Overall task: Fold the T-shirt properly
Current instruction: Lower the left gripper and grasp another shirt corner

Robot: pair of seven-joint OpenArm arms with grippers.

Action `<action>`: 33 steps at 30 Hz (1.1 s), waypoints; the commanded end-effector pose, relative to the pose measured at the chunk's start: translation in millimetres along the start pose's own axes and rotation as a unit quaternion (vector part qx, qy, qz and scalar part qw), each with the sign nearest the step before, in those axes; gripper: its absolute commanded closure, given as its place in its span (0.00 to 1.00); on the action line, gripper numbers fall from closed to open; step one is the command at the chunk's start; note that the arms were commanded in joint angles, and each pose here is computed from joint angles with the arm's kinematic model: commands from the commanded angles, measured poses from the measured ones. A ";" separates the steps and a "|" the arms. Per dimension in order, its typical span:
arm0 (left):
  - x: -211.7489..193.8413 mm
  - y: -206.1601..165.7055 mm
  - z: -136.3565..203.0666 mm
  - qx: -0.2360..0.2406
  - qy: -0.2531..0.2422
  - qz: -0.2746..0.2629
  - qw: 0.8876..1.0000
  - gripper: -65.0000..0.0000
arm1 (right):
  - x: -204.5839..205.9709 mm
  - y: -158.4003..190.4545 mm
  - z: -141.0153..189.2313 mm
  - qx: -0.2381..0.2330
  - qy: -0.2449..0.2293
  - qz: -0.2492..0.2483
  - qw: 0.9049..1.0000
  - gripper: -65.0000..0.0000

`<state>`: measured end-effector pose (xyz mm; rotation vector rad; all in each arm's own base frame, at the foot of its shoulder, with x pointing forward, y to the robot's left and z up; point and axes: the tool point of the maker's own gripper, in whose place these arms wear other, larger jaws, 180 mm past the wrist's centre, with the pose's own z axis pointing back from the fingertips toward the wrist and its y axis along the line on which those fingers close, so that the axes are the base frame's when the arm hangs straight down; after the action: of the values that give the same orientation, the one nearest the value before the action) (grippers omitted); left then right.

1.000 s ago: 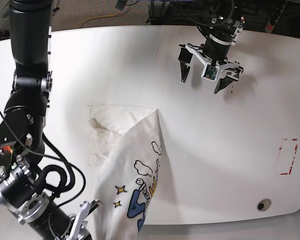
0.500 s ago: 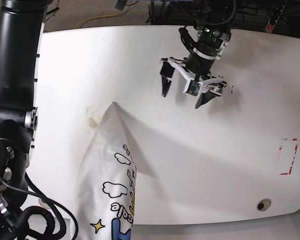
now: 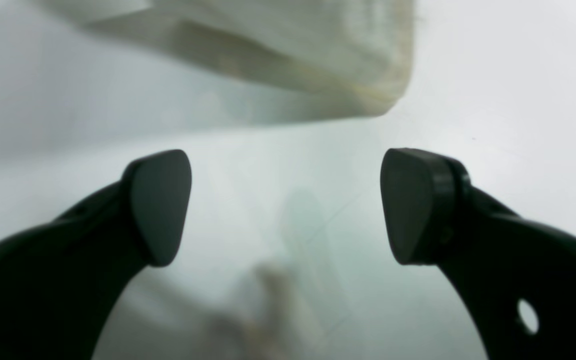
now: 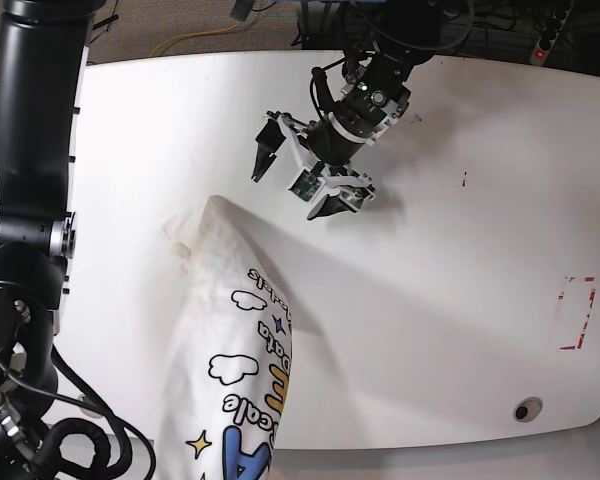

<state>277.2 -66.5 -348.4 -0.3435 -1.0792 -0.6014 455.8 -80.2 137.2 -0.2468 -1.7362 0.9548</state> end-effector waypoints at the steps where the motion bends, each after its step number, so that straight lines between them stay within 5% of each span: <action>1: 17.6 -10.3 -11.6 -0.016 -0.026 -0.003 1.000 0.14 | 15.3 -15.4 4.4 -0.018 -0.021 0.002 1.000 1.00; 12: 6.1 -18.6 -69.7 -0.040 0.019 -0.005 0.999 0.14 | 7.6 -12.1 3.5 -0.015 -0.013 0.000 1.000 1.00; 27: 27.4 -27.3 -116.9 -0.077 0.027 0.098 0.992 0.15 | -5.9 -8.0 1.3 -0.018 0.004 0.001 1.000 1.00; 30: 24.8 -28.4 -119.0 -0.076 0.026 0.104 0.991 0.27 | -6.5 -7.5 1.2 -0.017 0.005 0.001 1.000 1.00; 33: 24.4 -27.9 -119.3 -0.074 0.025 0.106 0.991 0.55 | -6.9 -7.6 1.0 -0.017 0.005 0.001 1.000 1.00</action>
<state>341.7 -151.1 -401.7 -0.5365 -0.8733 -0.5043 467.8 -89.2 111.9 -0.2652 -1.6692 0.9322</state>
